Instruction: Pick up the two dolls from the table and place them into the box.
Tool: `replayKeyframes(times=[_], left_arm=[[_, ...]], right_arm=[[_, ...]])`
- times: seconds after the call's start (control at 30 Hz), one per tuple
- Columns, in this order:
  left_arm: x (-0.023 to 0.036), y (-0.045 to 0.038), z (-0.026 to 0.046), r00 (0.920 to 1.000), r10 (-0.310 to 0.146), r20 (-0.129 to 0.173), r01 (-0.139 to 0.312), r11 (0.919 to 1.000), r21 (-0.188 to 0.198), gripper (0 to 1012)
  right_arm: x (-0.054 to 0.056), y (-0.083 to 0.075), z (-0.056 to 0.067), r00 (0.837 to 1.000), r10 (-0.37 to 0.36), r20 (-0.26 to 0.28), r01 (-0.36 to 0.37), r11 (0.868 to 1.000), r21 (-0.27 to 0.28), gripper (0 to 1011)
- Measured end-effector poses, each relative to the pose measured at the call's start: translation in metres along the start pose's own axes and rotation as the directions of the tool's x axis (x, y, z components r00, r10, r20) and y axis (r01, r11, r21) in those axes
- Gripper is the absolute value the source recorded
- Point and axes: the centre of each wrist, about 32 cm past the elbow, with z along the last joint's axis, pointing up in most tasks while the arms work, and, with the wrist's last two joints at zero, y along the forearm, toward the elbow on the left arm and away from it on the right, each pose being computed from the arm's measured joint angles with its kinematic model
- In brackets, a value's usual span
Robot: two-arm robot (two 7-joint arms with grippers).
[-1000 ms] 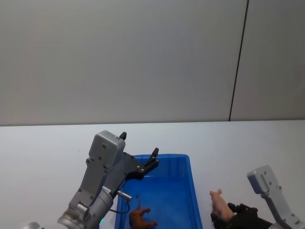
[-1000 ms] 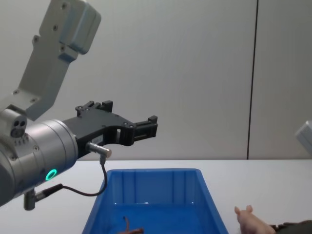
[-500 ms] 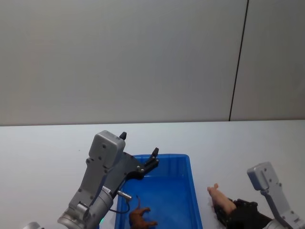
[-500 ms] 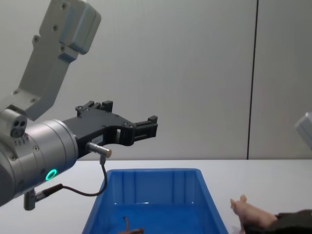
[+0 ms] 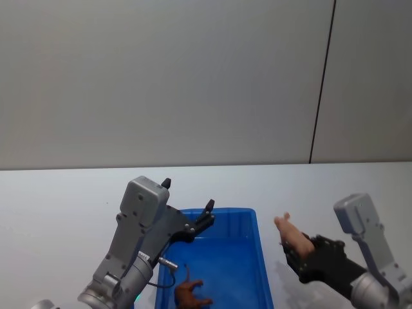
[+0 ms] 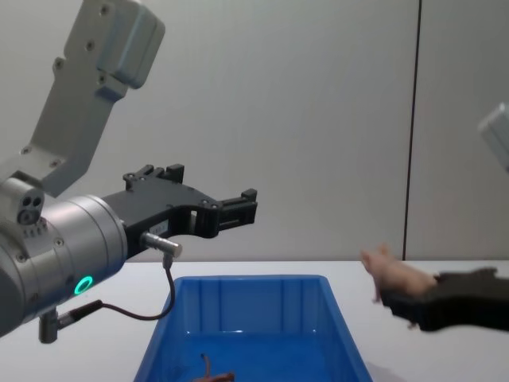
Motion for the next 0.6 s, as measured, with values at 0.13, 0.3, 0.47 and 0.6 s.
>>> replayKeyframes(times=[0.13, 0.3, 0.47, 0.6], left_arm=[[0.0000, 0.0000, 0.0000, 1.0000, 0.000, 0.000, 0.000, 1.0000, 0.000, 1001], [0.0000, 0.0000, 0.0000, 1.0000, 0.000, 0.000, 0.000, 1.0000, 0.000, 1001], [0.0000, 0.0000, 0.0000, 1.0000, 0.000, 0.000, 0.000, 1.0000, 0.000, 1001], [0.0000, 0.0000, 0.0000, 1.0000, 0.000, 0.000, 0.000, 1.0000, 0.000, 1001]], right_arm=[[-0.002, 0.004, 0.013, 0.999, 0.029, 0.013, -0.029, 0.999, 0.034, 369], [-0.006, 0.012, 0.028, 0.997, 0.080, 0.017, -0.081, 0.995, 0.051, 369], [-0.010, 0.022, 0.038, 0.992, 0.125, 0.007, -0.125, 0.991, 0.042, 371], [-0.014, 0.032, 0.043, 0.987, 0.162, -0.006, -0.161, 0.987, 0.027, 448]])
